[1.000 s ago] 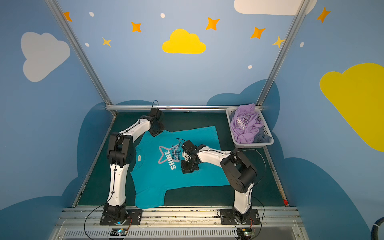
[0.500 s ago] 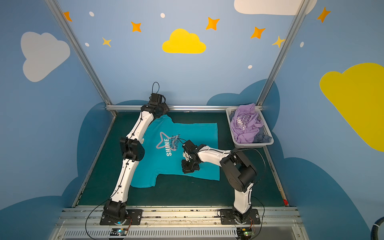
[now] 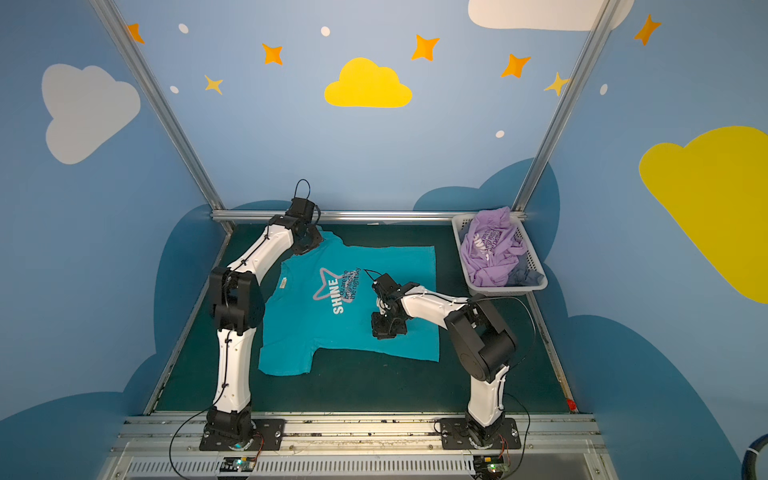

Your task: Fold and stack the t-shirts

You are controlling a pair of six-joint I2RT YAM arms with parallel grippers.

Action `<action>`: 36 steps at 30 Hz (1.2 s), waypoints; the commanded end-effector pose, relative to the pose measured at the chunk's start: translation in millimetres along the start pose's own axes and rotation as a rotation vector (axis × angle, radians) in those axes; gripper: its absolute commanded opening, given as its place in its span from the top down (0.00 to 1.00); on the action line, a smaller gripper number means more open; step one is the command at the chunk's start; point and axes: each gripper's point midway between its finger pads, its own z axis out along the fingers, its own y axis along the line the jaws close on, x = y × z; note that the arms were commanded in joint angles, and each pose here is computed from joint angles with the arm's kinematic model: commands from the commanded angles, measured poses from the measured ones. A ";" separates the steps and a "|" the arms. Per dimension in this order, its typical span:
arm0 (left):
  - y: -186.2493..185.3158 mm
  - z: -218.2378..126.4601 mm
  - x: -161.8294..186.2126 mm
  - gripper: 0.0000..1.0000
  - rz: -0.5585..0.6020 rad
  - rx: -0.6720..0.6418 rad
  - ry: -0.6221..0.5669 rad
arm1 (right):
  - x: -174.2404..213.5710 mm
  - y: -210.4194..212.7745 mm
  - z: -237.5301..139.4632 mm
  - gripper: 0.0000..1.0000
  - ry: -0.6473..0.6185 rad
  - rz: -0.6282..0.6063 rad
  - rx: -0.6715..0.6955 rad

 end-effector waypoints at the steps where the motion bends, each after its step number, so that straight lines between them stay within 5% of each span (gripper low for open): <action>1: 33.2 22.1 27.2 0.81 -0.024 -0.085 0.038 | 10.6 -21.4 6.6 1.00 0.038 0.046 0.074; 11: 84.0 38.9 96.2 0.82 -0.114 -0.133 0.146 | 63.8 -58.4 7.0 1.00 0.069 0.127 0.129; 26: 184.7 -27.1 184.1 0.82 -0.127 -0.262 0.149 | 127.4 -92.4 -15.0 1.00 0.106 0.200 0.183; 31: 185.8 -54.9 193.7 0.81 -0.119 -0.236 0.157 | 138.7 -101.0 -37.1 1.00 0.071 0.208 0.221; 36: 143.1 -82.3 150.7 0.76 -0.106 -0.112 0.039 | 125.0 -93.0 -65.5 1.00 -0.042 0.192 0.200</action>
